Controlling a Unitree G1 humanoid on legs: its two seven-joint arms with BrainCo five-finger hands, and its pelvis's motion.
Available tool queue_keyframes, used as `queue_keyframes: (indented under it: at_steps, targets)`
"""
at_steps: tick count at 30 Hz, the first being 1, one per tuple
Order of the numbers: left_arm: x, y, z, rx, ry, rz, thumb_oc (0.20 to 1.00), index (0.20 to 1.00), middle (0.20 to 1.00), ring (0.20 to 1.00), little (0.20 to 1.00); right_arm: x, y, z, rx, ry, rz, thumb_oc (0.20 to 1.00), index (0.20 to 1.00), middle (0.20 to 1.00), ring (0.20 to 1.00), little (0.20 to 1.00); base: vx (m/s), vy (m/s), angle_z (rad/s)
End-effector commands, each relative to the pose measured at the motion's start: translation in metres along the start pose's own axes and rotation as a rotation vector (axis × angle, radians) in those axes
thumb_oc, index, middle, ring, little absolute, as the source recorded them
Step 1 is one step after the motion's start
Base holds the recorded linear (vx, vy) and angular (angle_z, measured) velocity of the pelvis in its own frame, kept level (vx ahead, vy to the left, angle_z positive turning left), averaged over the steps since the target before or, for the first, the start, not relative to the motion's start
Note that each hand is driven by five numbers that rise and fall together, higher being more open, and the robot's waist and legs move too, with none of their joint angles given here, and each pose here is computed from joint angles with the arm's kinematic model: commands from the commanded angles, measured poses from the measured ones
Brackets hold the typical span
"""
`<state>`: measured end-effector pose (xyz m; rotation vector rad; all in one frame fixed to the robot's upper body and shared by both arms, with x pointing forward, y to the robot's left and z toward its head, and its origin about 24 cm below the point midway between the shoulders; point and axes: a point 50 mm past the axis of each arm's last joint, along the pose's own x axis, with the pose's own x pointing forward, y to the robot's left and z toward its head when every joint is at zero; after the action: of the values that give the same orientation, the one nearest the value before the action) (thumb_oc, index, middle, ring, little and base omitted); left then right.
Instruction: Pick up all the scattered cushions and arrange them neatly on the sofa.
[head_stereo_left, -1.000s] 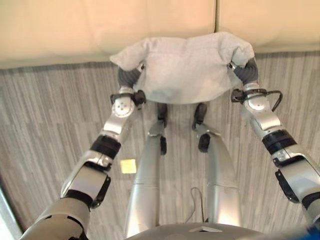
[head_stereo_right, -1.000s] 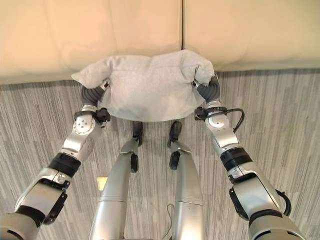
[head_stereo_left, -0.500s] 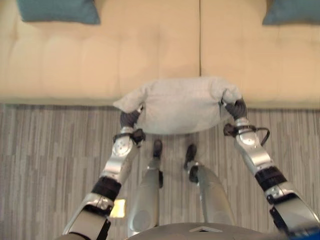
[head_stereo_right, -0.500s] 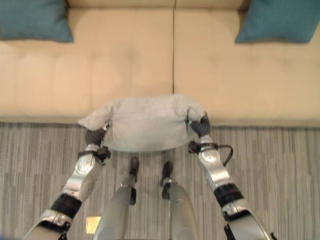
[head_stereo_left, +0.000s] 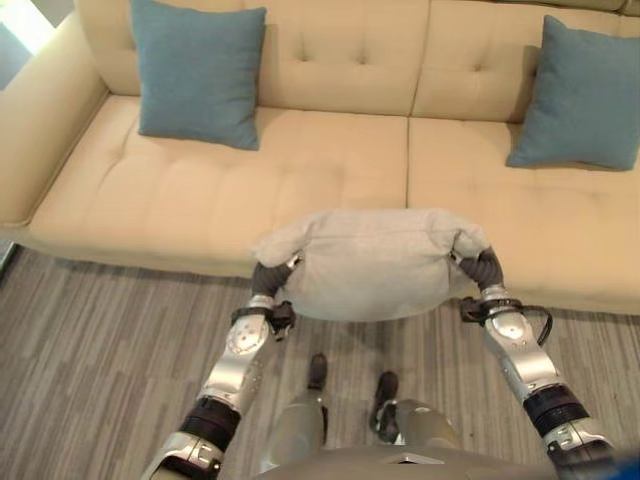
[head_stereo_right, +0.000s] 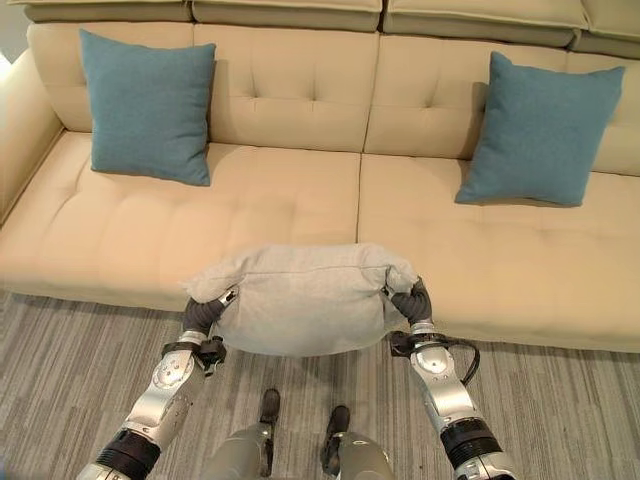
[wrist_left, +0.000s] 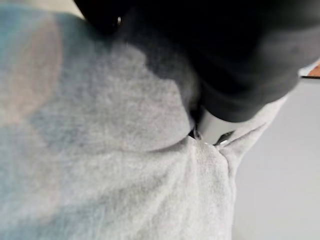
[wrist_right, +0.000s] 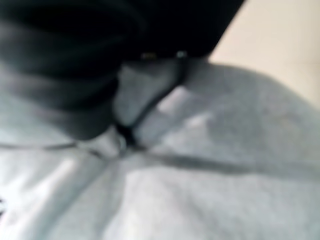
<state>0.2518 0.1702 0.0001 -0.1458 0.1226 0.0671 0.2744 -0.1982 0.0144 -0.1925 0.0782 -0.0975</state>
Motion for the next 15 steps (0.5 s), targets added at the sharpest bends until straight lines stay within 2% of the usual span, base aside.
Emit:
queue_keyframes:
  at_steps: [1, 6, 11, 15]
  targets:
    - [0.006, -0.006, 0.042, -0.005, -0.211, -0.066, 0.2, 0.2, 0.2, 0.2, 0.2, 0.009, -0.001, 0.036, 0.032, -0.17, -0.012, 0.2, 0.2, 0.2, 0.2, 0.2, 0.34, 0.38, -0.36]
    - [0.002, -0.001, 0.044, 0.069, -0.22, -0.085, 0.2, 0.2, 0.2, 0.2, 0.2, 0.006, 0.009, 0.036, 0.045, -0.174, 0.014, 0.2, 0.2, 0.2, 0.2, 0.2, 0.16, 0.283, -0.51]
    - [-0.002, 0.001, 0.041, 0.081, -0.208, -0.091, 0.2, 0.2, 0.2, 0.2, 0.2, 0.005, 0.007, 0.032, 0.048, -0.161, 0.017, 0.2, 0.2, 0.2, 0.2, 0.2, 0.19, 0.044, -0.29]
    - [0.001, -0.002, 0.045, 0.079, -0.227, -0.106, 0.2, 0.2, 0.2, 0.2, 0.2, 0.003, 0.001, 0.03, 0.041, -0.154, 0.009, 0.2, 0.2, 0.2, 0.2, 0.2, 0.19, -0.026, 0.14]
